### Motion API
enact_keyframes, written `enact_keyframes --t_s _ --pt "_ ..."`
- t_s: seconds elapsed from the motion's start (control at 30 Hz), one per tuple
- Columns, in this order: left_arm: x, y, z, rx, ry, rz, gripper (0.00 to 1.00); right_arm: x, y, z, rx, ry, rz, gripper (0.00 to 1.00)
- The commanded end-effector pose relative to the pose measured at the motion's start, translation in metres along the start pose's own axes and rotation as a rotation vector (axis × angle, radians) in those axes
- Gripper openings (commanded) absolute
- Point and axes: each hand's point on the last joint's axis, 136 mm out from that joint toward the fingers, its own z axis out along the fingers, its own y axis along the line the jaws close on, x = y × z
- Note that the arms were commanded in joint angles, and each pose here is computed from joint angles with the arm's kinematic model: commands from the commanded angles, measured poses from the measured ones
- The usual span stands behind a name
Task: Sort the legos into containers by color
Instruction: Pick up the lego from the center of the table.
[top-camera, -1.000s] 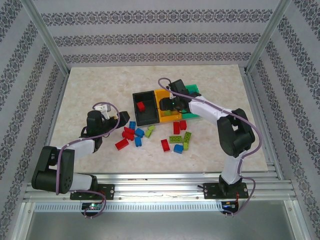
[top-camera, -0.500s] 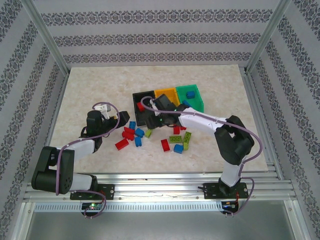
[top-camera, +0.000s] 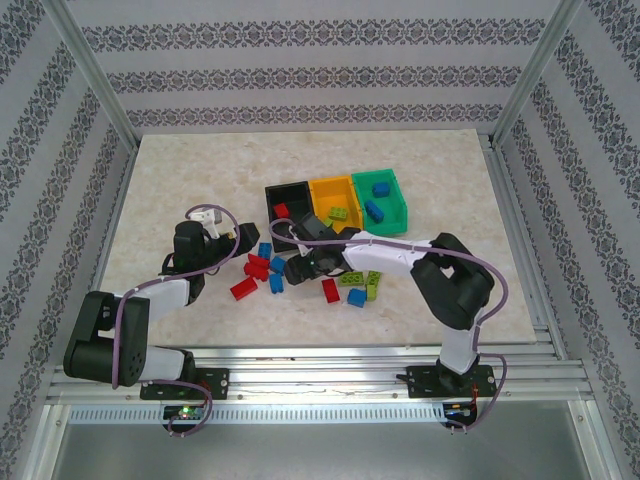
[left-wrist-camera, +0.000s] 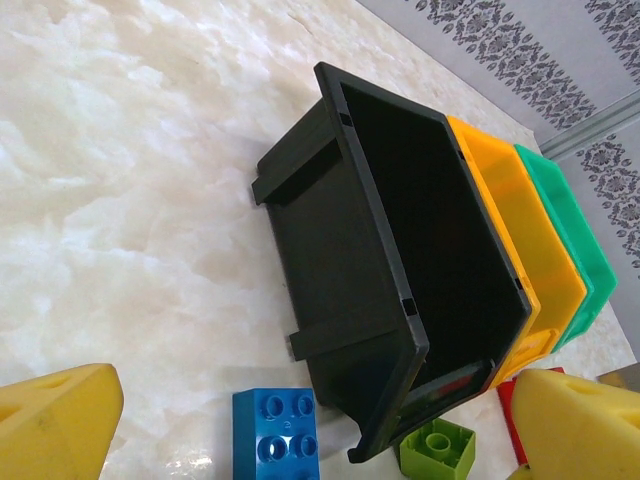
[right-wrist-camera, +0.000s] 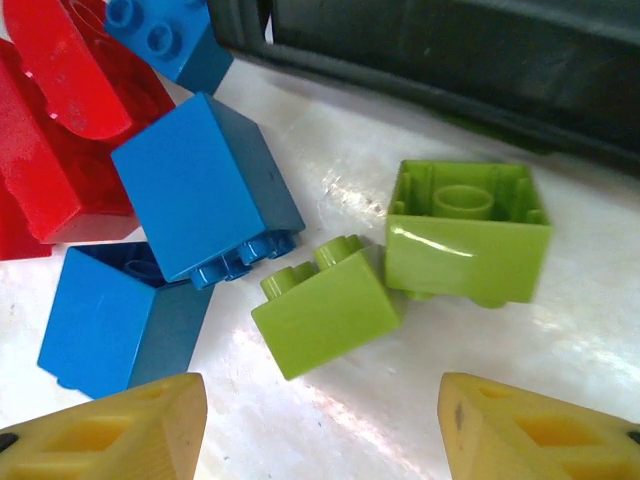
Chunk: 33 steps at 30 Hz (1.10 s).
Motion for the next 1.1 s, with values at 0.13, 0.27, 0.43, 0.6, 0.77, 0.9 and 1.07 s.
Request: enact_keyframes --t_s 0.13,0.27,0.43,0.6,0.77,0.9,1.07 --pt "0.002 -0.006 0.0 0.028 0.001 0.001 1.0 -0.012 0.008 0.011 -0.009 -0.004 0.013 0.66" --pt "0.002 -0.006 0.0 0.027 0.001 0.0 1.0 -0.014 0.01 0.017 -0.009 0.004 0.013 0.67" --pt "0.002 -0.007 0.0 0.034 0.002 -0.003 1.0 -0.013 0.01 0.026 0.013 0.019 -0.003 0.65" --pt "0.002 -0.007 0.0 0.031 0.001 0.0 1.0 -0.01 0.009 0.022 0.021 0.021 -0.026 0.56" --pt "0.004 -0.004 0.001 0.023 0.006 -0.001 1.0 -0.005 0.009 0.015 0.018 0.03 -0.032 0.42" --pt "0.004 -0.004 0.002 0.028 0.007 -0.005 1.0 -0.005 0.007 0.005 0.023 0.012 -0.034 0.39" --pt "0.004 -0.005 0.002 0.03 0.005 -0.007 1.0 -0.01 0.01 -0.02 0.001 -0.028 -0.032 0.39"
